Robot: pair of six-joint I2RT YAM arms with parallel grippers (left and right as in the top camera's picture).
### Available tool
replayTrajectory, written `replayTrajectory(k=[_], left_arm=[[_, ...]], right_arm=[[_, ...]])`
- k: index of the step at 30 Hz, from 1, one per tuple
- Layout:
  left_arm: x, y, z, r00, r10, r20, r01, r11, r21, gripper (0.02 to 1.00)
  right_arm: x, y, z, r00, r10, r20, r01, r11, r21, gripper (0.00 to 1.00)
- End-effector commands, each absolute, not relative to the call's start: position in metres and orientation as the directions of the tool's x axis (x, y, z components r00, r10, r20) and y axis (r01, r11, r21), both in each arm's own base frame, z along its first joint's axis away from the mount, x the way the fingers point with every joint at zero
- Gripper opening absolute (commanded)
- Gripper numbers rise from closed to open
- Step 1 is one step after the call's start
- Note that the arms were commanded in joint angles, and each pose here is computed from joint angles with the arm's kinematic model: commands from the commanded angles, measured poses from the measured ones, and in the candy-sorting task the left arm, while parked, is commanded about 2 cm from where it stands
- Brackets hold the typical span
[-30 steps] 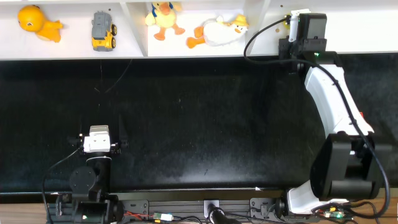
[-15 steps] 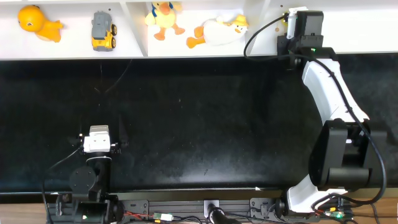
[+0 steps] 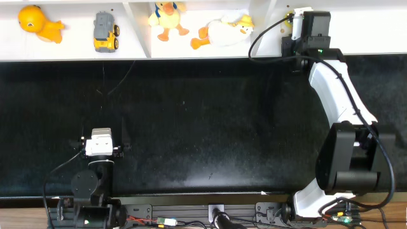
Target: Store Toys
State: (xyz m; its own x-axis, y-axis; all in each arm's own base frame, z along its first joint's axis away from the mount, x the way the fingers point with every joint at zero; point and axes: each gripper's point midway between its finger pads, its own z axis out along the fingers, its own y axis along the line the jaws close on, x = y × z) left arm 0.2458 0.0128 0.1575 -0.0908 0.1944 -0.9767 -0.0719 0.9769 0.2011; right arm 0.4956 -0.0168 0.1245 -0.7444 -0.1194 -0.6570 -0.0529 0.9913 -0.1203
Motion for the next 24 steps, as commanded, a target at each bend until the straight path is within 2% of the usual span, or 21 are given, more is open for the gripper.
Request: replayTrajectory(k=[1, 4, 7, 9, 16, 24], left_arm=[[0.245, 0.014, 0.159, -0.086, 0.212, -0.973, -0.078, 0.973, 0.219, 0.998], [0.245, 0.014, 0.159, -0.086, 0.212, -0.973, -0.078, 0.973, 0.219, 0.996], [0.245, 0.014, 0.159, -0.086, 0.212, -0.973, -0.078, 0.973, 0.219, 0.998], [0.245, 0.014, 0.159, -0.086, 0.212, -0.973, -0.078, 0.973, 0.219, 0.998], [0.245, 0.014, 0.159, -0.086, 0.212, -0.973, -0.078, 0.973, 0.219, 0.998], [0.245, 0.014, 0.159, -0.086, 0.212, -0.973, -0.078, 0.973, 0.219, 0.998]], right_arm=[[0.505, -0.016, 0.132, -0.729, -0.099, -0.677, -0.046, 0.994, -0.096, 0.275], [0.505, -0.016, 0.132, -0.732, -0.080, -0.677, -0.032, 0.996, -0.083, 0.367], [0.503, -0.015, 0.131, -0.736, -0.045, -0.675, -0.007, 0.998, -0.059, 0.573], [0.501, -0.015, 0.128, -0.747, -0.038, -0.664, -0.003, 0.999, -0.054, 0.652], [0.482, -0.013, 0.122, -0.795, -0.003, -0.606, 0.018, 0.999, -0.030, 0.709], [0.449, -0.013, 0.134, -0.842, -0.003, -0.540, 0.016, 0.999, -0.031, 0.711]])
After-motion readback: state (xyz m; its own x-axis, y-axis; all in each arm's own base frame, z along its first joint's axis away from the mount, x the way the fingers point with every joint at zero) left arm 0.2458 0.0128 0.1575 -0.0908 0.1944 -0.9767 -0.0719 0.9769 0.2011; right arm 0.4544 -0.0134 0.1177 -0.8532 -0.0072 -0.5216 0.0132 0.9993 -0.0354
